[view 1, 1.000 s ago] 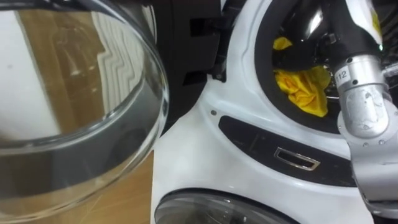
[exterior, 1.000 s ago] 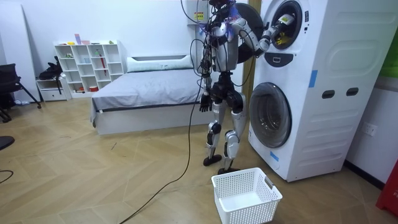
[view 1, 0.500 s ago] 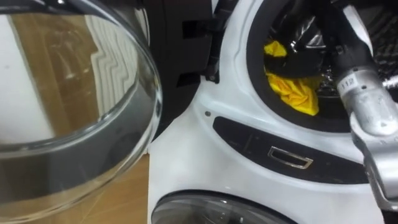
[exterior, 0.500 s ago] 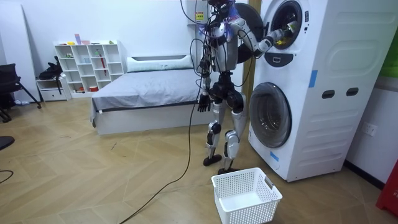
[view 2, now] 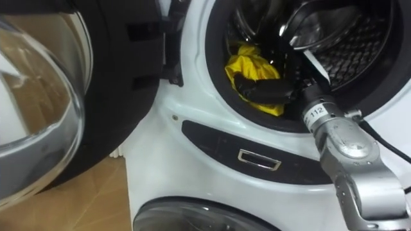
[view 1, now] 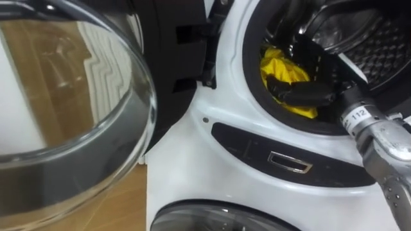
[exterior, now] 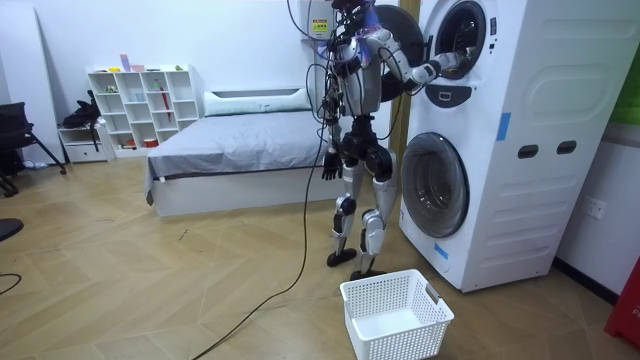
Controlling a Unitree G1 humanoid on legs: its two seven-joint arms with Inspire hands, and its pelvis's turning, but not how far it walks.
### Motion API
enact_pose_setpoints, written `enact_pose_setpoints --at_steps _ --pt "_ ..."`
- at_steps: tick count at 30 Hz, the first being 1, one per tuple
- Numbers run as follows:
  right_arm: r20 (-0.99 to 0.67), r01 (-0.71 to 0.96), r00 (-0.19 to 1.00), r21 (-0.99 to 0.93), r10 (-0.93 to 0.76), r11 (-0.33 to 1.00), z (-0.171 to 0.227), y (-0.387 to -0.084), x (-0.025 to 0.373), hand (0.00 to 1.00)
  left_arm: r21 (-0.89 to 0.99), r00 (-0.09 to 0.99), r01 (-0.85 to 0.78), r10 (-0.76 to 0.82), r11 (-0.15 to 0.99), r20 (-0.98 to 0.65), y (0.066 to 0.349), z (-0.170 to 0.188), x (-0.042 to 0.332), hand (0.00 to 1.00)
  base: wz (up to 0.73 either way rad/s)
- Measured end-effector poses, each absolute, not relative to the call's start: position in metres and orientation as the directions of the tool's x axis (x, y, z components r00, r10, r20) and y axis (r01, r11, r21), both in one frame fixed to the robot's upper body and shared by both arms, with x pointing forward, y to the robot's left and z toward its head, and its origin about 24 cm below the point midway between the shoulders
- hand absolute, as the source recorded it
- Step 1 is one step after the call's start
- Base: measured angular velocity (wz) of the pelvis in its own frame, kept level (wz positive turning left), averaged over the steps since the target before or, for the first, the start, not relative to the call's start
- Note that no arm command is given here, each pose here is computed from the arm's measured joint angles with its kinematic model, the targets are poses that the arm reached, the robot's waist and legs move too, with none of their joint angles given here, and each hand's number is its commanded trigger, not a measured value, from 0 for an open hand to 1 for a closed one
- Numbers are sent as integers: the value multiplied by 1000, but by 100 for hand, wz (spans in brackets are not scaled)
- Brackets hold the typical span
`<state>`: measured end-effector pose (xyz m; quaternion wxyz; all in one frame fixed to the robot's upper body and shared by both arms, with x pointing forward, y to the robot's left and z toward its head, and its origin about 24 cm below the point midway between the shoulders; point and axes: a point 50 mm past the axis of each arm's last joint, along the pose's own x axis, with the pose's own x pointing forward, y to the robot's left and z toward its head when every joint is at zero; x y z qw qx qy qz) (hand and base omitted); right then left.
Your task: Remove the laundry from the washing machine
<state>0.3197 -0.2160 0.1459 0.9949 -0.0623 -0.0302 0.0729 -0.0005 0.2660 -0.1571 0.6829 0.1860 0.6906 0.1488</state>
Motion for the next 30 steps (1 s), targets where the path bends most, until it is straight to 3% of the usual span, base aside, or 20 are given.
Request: enact_pose_setpoints --at_steps 5,6,7,14,30 --pt "39 -190 980 -136 197 972 142 -218 320 0 461 -13 58 463 885 -886 266 -157 -2 0 -1" --pt "31 -197 979 -138 203 971 140 -220 320 39 462 -18 58 463 885 -886 266 -157 -3 0 0" --pt "26 -199 979 -142 204 970 138 -221 319 100 462 -19 58 463 885 -886 266 -157 -3 0 0" --pt "23 -224 973 -167 231 960 135 -228 314 100 460 -21 58 462 886 -887 266 -157 -3 0 -1" --pt "66 -97 991 -218 114 971 141 -237 314 100 461 -10 59 462 886 -887 268 -156 1 0 0"
